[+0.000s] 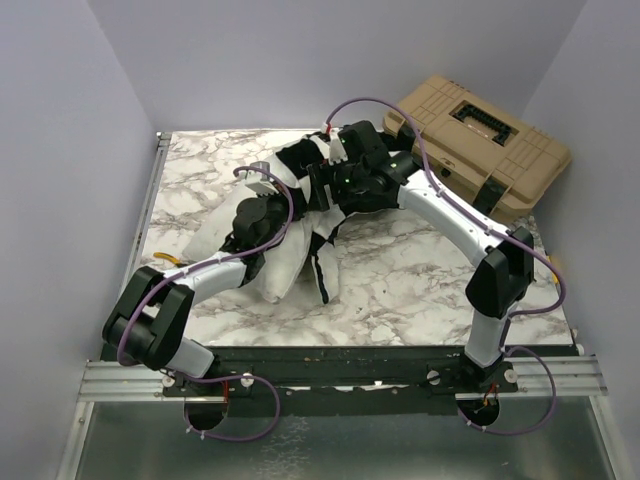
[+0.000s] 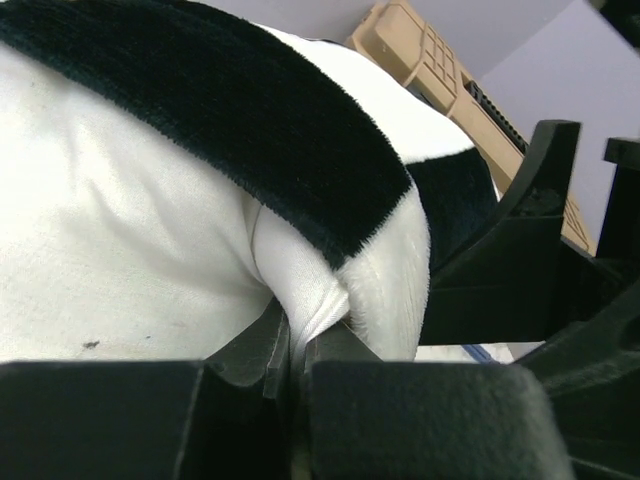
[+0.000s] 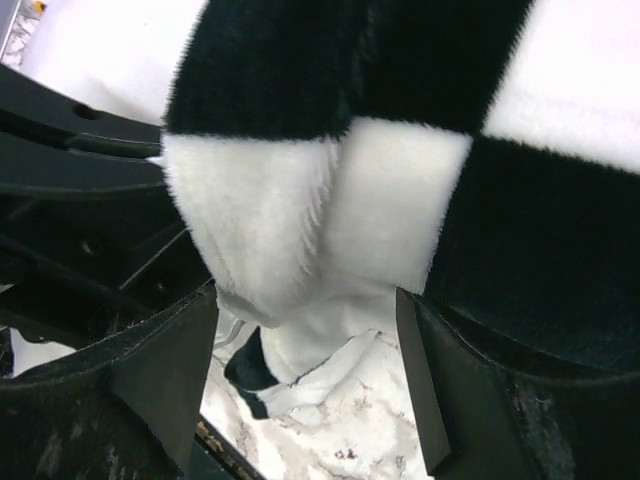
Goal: Put the pillow into the pillowcase
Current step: Stuff the pillow into the pillowcase.
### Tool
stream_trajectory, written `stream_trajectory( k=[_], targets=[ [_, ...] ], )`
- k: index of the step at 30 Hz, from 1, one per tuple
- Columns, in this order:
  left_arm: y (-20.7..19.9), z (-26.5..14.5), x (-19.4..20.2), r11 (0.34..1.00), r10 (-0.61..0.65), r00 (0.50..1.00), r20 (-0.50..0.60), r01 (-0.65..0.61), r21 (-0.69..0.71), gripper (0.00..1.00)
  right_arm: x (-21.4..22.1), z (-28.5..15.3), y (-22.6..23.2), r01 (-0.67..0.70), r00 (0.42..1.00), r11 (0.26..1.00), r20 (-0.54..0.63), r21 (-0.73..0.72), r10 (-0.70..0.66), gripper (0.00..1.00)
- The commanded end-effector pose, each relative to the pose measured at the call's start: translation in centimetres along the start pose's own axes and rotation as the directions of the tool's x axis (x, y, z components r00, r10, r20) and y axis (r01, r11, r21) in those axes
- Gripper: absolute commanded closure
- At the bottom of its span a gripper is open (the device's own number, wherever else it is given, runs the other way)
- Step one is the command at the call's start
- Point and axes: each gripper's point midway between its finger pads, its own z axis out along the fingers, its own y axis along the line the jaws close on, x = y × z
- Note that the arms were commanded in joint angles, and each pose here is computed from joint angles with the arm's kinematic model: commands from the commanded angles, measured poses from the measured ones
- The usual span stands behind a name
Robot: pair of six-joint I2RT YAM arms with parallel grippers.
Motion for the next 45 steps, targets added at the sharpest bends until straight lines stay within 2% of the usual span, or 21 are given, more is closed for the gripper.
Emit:
stream_trajectory(
  k=[1, 2, 3, 6, 8, 9, 11, 14, 19, 26, 28, 32, 33, 36, 38, 41, 45],
  targets=[
    [-3.6, -0.2, -3.4, 0.993, -0.027, 0.997, 0.078, 0.018, 0.119, 1.0, -2.2, 0.7, 2.2, 0.047, 0.995, 0.995, 0.093, -0.083, -0.039, 0.23],
    [-3.7, -0.2, -3.4, 0.992, -0.027, 0.997, 0.074, 0.017, 0.124, 1.0, -2.3, 1.0, 2.2, 0.044, 0.995, 0.995, 0.097, -0.084, -0.036, 0.26],
    [-3.9, -0.1, -3.4, 0.991, -0.026, 0.997, 0.069, 0.017, 0.129, 1.0, -2.4, 1.2, 2.1, 0.04, 0.995, 0.996, 0.099, -0.08, -0.032, 0.32],
    [-3.9, 0.0, -3.4, 0.991, -0.024, 0.998, 0.066, 0.016, 0.131, 1.0, -2.3, 1.8, 1.3, 0.018, 0.997, 0.999, 0.08, -0.037, -0.015, 0.71],
    [-3.8, 0.1, -3.4, 0.992, -0.022, 0.998, 0.067, 0.013, 0.126, 1.0, -2.3, 1.3, 1.2, 0.017, 0.997, 1.0, 0.075, -0.023, -0.015, 0.91],
    [-3.8, 0.1, -3.4, 0.992, -0.02, 0.997, 0.068, 0.011, 0.125, 1.0, -2.5, 0.6, 1.4, 0.017, 0.997, 1.0, 0.08, -0.023, -0.015, 0.96],
    [-3.9, 0.2, -3.5, 0.992, -0.011, 0.997, 0.072, 0.002, 0.125, 1.0, -3.0, -1.3, 2.3, 0.022, 0.995, 0.998, 0.095, -0.052, -0.017, 0.99],
    [-4.1, 0.7, -3.8, 0.991, 0.0, 0.997, 0.078, -0.01, 0.13, 1.0, -2.8, -4.7, 6.4, 0.076, 0.994, 0.964, 0.095, -0.254, -0.054, 1.0],
    [-5.8, 2.2, -4.5, 0.981, 0.034, 0.995, 0.089, -0.05, 0.189, 1.0, 0.0, -9.5, 12.5, 0.025, 0.998, 0.803, -0.032, -0.596, -0.055, 1.0],
    [-5.5, 4.2, -5.5, 0.986, 0.058, 0.987, 0.152, -0.08, 0.144, 1.0, 2.6, -14.2, 16.3, -0.036, 0.98, 0.606, -0.147, -0.795, -0.135, 1.0],
    [-5.1, 4.5, -5.0, 0.987, 0.058, 0.988, 0.141, -0.077, 0.138, 1.0, 4.3, -13.8, 15.8, -0.068, 0.971, 0.615, -0.193, -0.785, -0.139, 1.0],
    [-4.5, 3.4, -4.2, 0.989, 0.066, 0.993, 0.097, -0.078, 0.125, 1.0, 8.3, -9.5, 12.2, -0.131, 0.946, 0.769, -0.312, -0.626, -0.092, 1.0],
    [-4.3, 2.9, -3.6, 0.99, 0.071, 0.996, 0.057, -0.078, 0.121, 0.91, 8.8, -8.5, 11.5, -0.142, 0.942, 0.795, -0.327, -0.589, -0.073, 1.0],
    [-3.4, 0.7, -2.2, 0.997, 0.057, 0.995, -0.083, -0.052, 0.059, 0.54, 8.9, -7.1, 10.8, -0.17, 0.938, 0.828, -0.345, -0.535, -0.03, 1.0],
    [-2.6, -0.9, -1.9, 0.997, 0.057, 0.982, -0.179, -0.064, -0.032, 0.38, 8.5, -6.5, 10.5, -0.177, 0.939, 0.84, -0.344, -0.513, -0.013, 1.0],
    [-1.8, -4.0, -1.9, 0.979, 0.068, 0.937, -0.344, -0.129, -0.16, 0.28, 8.2, -5.8, 10.0, -0.175, 0.942, 0.863, -0.335, -0.474, 0.007, 1.0],
    [-1.4, -8.3, -3.3, 0.946, 0.024, 0.886, -0.462, -0.169, -0.276, 0.26, 7.3, -5.7, 10.2, -0.18, 0.949, 0.86, -0.314, -0.478, 0.024, 1.0]
  ],
)
